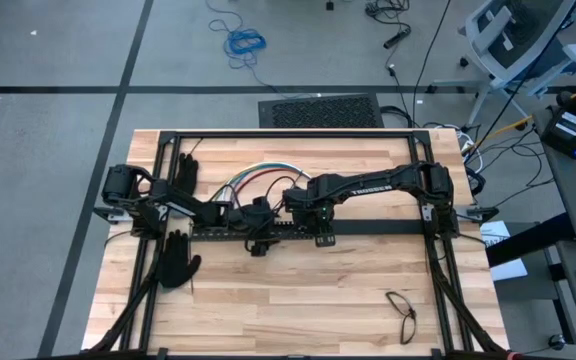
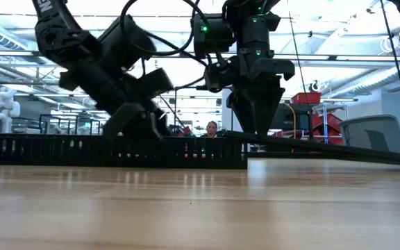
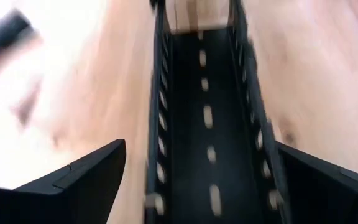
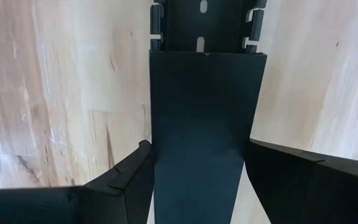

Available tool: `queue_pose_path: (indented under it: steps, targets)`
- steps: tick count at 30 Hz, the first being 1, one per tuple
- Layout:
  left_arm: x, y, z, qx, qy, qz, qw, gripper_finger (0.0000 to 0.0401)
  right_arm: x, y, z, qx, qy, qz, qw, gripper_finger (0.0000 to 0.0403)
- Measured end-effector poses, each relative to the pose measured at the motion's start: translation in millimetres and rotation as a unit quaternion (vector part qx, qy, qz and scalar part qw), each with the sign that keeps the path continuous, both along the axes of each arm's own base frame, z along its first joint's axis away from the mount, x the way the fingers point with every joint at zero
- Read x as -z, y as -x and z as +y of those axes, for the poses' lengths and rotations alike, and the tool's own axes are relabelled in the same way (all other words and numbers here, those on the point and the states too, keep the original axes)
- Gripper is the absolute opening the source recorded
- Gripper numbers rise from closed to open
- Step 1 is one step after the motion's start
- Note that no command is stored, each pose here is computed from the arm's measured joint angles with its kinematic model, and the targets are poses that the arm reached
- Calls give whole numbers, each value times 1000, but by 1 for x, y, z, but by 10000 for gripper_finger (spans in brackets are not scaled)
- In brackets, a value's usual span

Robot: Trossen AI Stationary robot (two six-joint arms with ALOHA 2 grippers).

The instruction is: Ziptie cables

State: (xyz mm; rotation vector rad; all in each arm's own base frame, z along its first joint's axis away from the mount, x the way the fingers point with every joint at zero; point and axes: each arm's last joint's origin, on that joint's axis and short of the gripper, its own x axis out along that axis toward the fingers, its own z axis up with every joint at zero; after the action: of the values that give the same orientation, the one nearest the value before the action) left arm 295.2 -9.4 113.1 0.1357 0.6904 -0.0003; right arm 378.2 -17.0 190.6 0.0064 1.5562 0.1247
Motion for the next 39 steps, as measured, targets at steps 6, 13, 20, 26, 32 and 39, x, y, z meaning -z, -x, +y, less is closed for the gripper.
queue_pose_path:
  steps: [6,13,20,26,32,39]
  targets:
    - [-21,-20,0,14,-44,-39,998,379,0,0,2,-11,2,0,1000,212]
    - [-20,-30,2,0,-30,-59,998,379,0,0,2,-11,2,-1,1000,212]
    - [-6,-38,3,-16,-11,-83,996,379,0,0,2,-8,4,-1,1000,212]
    - [-3,-41,3,-18,-10,-104,994,379,0,0,2,-6,4,-1,1000,212]
    - [16,-45,3,-37,22,-98,994,379,0,0,1,-1,5,-1,1000,212]
    - [10,-48,4,-58,42,-135,988,379,1,-1,1,3,6,-1,1000,212]
